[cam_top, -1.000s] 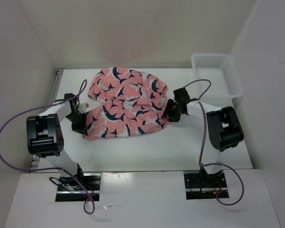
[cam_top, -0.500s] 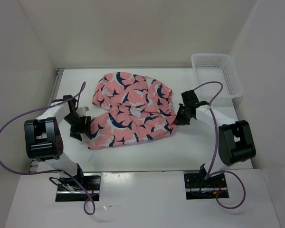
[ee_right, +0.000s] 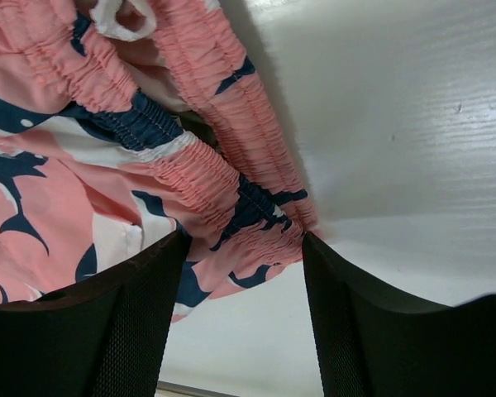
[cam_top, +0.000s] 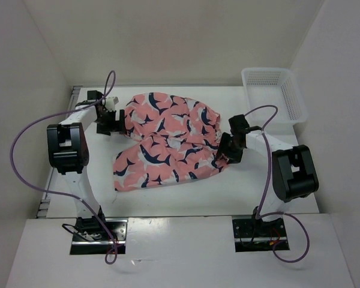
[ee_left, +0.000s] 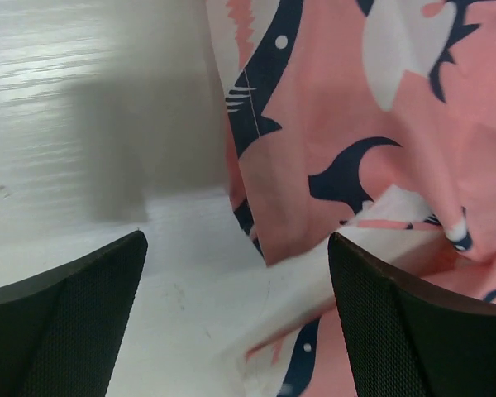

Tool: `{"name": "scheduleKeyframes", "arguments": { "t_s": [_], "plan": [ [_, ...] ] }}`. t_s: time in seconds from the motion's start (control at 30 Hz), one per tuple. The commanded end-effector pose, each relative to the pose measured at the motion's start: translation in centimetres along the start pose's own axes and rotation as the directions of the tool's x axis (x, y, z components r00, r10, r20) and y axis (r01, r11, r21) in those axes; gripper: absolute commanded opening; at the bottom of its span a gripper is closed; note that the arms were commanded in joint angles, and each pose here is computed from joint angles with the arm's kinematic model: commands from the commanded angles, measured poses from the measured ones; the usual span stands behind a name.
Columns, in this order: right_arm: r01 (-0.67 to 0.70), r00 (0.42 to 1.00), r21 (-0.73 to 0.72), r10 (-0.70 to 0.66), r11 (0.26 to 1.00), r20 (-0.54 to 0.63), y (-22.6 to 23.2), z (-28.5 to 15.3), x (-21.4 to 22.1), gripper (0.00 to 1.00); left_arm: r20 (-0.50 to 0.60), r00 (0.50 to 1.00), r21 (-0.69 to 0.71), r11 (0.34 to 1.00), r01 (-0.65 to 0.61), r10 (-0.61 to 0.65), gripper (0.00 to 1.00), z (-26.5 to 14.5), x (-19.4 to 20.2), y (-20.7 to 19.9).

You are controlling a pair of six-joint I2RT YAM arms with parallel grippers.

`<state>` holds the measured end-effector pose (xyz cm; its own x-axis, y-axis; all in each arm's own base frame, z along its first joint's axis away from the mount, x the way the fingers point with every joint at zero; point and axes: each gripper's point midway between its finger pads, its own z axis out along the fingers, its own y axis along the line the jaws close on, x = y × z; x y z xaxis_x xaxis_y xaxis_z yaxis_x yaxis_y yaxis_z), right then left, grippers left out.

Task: Fold and stack the shorts
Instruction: Flatten the shorts out

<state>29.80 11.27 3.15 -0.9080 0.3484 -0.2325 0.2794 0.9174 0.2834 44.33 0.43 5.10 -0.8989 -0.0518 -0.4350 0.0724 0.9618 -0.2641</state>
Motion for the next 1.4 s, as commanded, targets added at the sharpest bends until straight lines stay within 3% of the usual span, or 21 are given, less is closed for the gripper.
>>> {"name": "scheduleKeyframes", "arguments": {
  "t_s": [0.0, 0.1, 0.17, 0.23, 0.27, 0.33, 0.4, 0.57, 0.77, 0.87, 0.9, 0.97, 1.03, 1.2, 1.27, 1.37],
  "plan": [
    [-0.039, 0.999, -0.005, 0.039, 0.999, 0.014, -0.2, -0.7, 0.3, 0.65, 0.070, 0.996, -0.036, 0.998, -0.053, 0.056, 0.97, 1.3, -1.8, -0.1],
    [-0.043, 0.999, 0.018, 0.044, 0.999, -0.018, -0.9, 0.4, 1.2, 0.65, 0.028, 0.996, 0.001, 0.996, -0.085, 0.085, 0.78, 2.6, -0.8, -2.2],
    [-0.046, 0.998, 0.032, 0.047, 0.998, -0.038, -1.2, 0.9, 1.6, 0.65, -0.007, 0.996, 0.008, 0.996, -0.085, 0.085, 0.57, 3.3, 0.3, -2.5],
    [-0.047, 0.998, 0.030, 0.048, 0.998, -0.050, -1.2, 1.1, 1.8, 0.63, -0.028, 0.997, 0.019, 0.997, -0.078, 0.078, 0.45, 3.6, 1.3, -2.6],
    [-0.039, 0.997, 0.040, 0.042, 0.998, -0.065, -1.6, 1.4, 2.2, 0.56, -0.046, 0.996, 0.011, 0.997, -0.073, 0.073, 0.29, 3.8, 2.1, -2.3],
    [-0.039, 0.997, 0.035, 0.041, 0.999, -0.058, -1.5, 1.5, 2.1, 0.37, -0.055, 0.997, -0.014, 0.998, -0.063, 0.062, 0.10, 3.8, 2.4, -1.5],
    [-0.039, 0.997, 0.048, 0.042, 0.998, -0.060, -1.7, 1.7, 2.1, 0.01, -0.060, 0.997, -0.058, 0.997, -0.055, 0.051, 0.00, 3.8, 3.2, -0.3],
    [-0.033, 0.995, 0.059, 0.039, 0.998, -0.095, -2.1, 2.2, 2.8, 0.00, -0.045, 0.999, -0.175, 0.984, -0.005, -0.003, 0.00, 2.2, 3.5, 3.6],
    [-0.027, 0.999, 0.080, 0.029, 0.996, -0.026, -2.3, 0.8, 1.7, 0.00, -0.074, 0.997, -0.286, 0.958, 0.009, -0.032, 0.00, -0.2, 6.3, 5.4],
    [-0.021, 0.998, 0.063, 0.024, 0.998, -0.061, -2.1, 1.2, 2.3, 0.00, -0.099, 0.994, -0.265, 0.964, 0.013, -0.040, 0.13, -0.5, 7.1, 4.9],
    [-0.011, 0.996, 0.010, 0.011, 1.000, -0.092, -1.2, 1.3, 2.7, 0.10, -0.105, 0.994, -0.251, 0.968, 0.015, -0.043, 0.43, -0.8, 7.3, 4.5],
    [0.007, 0.992, -0.033, -0.012, 0.999, -0.130, -0.5, 1.5, 3.2, 0.33, -0.102, 0.994, -0.194, 0.981, 0.022, -0.042, 0.64, -1.1, 7.0, 3.3],
    [0.019, 0.991, -0.056, -0.026, 0.998, -0.128, 0.0, 1.3, 2.9, 0.48, -0.094, 0.995, -0.144, 0.989, 0.026, -0.040, 0.70, -2.0, 6.5, 2.1],
    [0.067, 0.997, -0.042, -0.068, 0.997, -0.026, 0.5, -1.7, 0.4, 0.62, 0.057, 0.998, -0.156, 0.988, 0.019, -0.010, 0.74, -7.4, 4.2, 1.2],
    [0.085, 0.996, -0.004, -0.085, 0.996, 0.030, 0.4, -2.8, -1.0, 0.68, 0.068, 0.998, -0.172, 0.985, 0.018, -0.006, 0.75, -8.9, 4.8, 0.9],
    [0.106, 0.994, 0.032, -0.107, 0.994, 0.038, 0.0, -3.0, -1.7, 0.68, 0.010, 1.000, -0.157, 0.987, -0.016, 0.018, 0.77, -10.2, 8.0, -1.4]
  ]
}}
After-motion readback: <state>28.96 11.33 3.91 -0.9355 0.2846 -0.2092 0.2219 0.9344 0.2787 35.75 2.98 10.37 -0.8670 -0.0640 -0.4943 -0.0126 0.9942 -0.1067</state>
